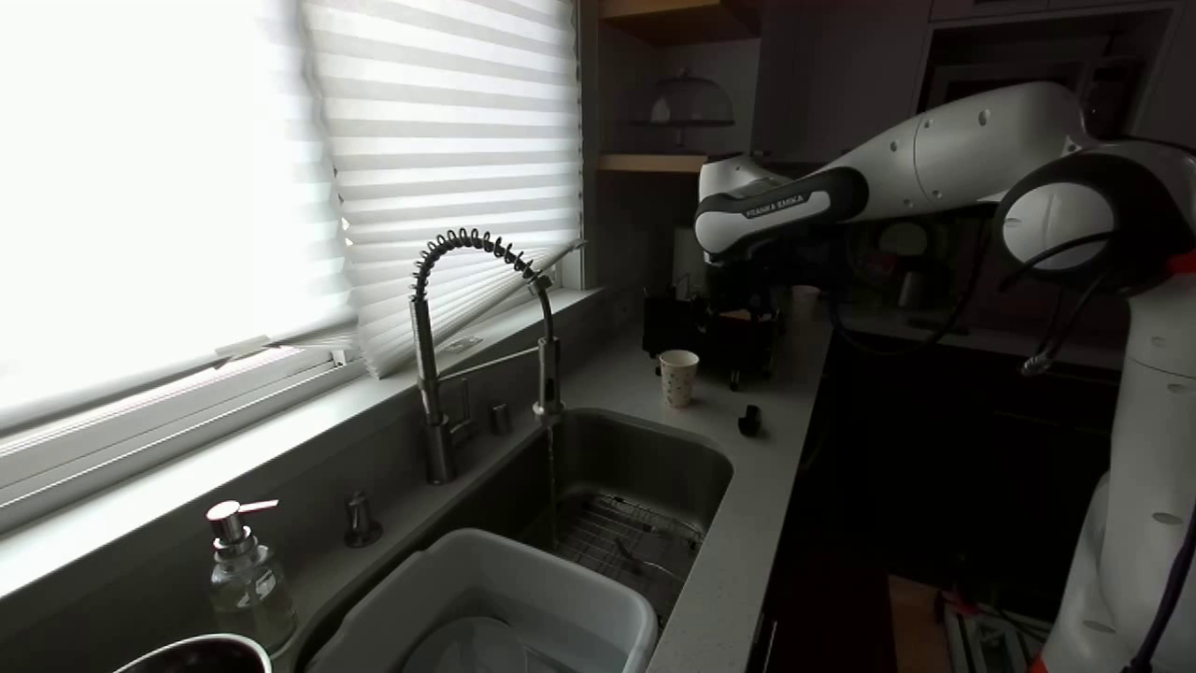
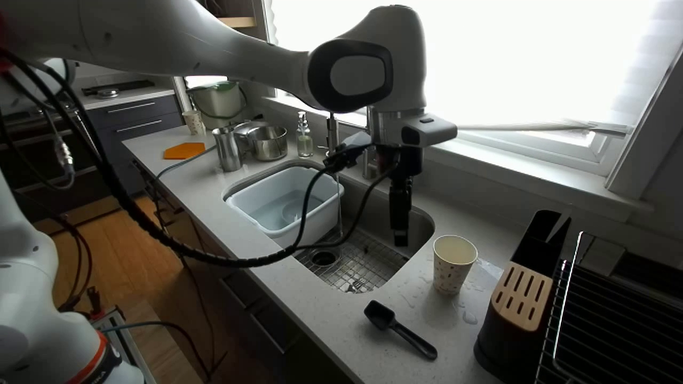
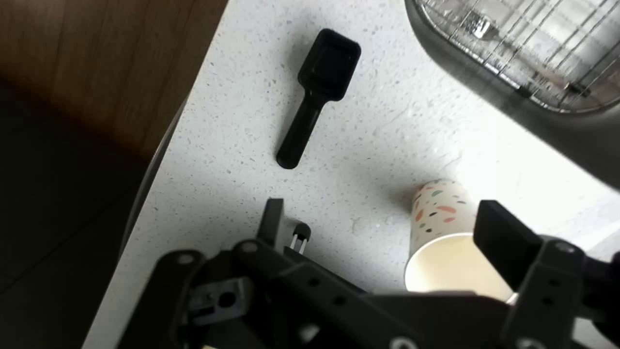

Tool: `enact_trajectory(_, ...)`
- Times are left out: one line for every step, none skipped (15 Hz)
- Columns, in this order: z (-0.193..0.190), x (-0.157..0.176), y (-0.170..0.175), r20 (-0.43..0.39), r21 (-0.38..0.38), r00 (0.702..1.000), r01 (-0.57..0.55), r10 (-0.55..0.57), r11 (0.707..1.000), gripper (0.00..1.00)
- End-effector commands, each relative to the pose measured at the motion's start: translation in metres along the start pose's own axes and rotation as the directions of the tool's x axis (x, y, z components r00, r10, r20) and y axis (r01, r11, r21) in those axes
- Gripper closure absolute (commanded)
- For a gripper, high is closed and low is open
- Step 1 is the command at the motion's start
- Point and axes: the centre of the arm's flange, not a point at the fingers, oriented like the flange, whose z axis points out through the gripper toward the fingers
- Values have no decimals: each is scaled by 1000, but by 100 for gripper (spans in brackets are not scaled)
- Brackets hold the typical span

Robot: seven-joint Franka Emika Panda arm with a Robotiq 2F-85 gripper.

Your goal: Pour water into the black measuring cup then pour the water into the cup

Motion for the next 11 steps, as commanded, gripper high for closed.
enact_trajectory(-49,-24,-11,-5,-39,996,92,-92,995,0)
enact_trajectory(-58,-27,-13,-15,-40,994,108,-108,993,0)
enact_trajectory(-65,-28,-16,-26,-47,991,127,-128,991,0)
enact_trajectory(-74,-31,-19,-37,-52,989,138,-140,989,0)
enact_trajectory(-64,-27,-19,-35,-20,994,103,-103,995,0)
enact_trajectory(-71,-29,-21,-43,-24,993,113,-114,993,0)
enact_trajectory(-73,-30,-22,-45,-26,992,119,-120,993,0)
enact_trajectory(-74,-30,-23,-46,-27,991,121,-123,992,0)
enact_trajectory(-73,-30,-23,-46,-28,991,122,-124,992,0)
enact_trajectory(-73,-29,-22,-46,-28,991,123,-124,992,0)
enact_trajectory(-73,-29,-22,-46,-29,991,123,-124,992,0)
